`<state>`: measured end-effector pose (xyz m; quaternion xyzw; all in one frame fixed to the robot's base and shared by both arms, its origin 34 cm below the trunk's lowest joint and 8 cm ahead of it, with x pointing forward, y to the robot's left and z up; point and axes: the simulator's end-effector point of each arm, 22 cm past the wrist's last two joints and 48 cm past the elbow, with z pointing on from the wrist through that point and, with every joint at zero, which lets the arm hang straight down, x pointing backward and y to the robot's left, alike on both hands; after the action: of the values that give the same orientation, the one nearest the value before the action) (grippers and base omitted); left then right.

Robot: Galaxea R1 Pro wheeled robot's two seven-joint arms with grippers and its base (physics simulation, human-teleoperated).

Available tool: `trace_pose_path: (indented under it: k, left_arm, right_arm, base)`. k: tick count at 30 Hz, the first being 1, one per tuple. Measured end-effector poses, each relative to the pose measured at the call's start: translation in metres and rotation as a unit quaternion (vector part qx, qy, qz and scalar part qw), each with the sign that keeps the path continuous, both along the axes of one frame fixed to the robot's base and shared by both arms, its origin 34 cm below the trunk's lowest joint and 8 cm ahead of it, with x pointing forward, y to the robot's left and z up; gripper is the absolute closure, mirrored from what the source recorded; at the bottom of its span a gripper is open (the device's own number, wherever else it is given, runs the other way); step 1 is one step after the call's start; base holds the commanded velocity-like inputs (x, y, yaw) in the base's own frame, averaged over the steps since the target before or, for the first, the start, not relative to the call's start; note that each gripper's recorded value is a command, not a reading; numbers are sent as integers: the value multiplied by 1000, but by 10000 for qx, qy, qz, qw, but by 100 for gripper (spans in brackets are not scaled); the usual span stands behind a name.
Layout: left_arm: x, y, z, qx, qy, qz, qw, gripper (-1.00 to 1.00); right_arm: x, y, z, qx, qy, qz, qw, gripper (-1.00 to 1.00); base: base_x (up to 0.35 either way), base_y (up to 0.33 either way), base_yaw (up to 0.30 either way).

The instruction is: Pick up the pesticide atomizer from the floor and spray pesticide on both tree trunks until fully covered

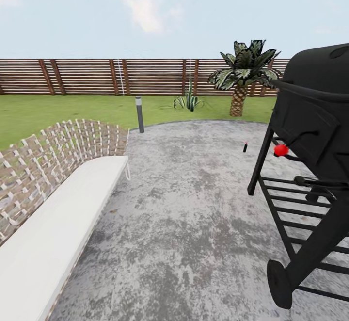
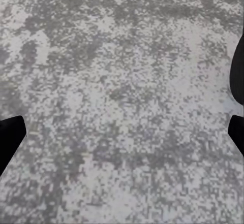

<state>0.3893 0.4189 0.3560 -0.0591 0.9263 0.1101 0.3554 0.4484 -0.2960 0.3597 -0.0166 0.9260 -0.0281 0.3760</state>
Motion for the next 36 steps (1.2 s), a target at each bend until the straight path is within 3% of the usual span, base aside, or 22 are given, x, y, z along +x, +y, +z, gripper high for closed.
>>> trace_pose_path:
  k: [36]
  left_arm:
    - [0,0,0,0,-1,0,10000,-100]
  right_arm:
    - [1,0,0,2,-8,-4,10000,-100]
  base:
    - [338,10,0]
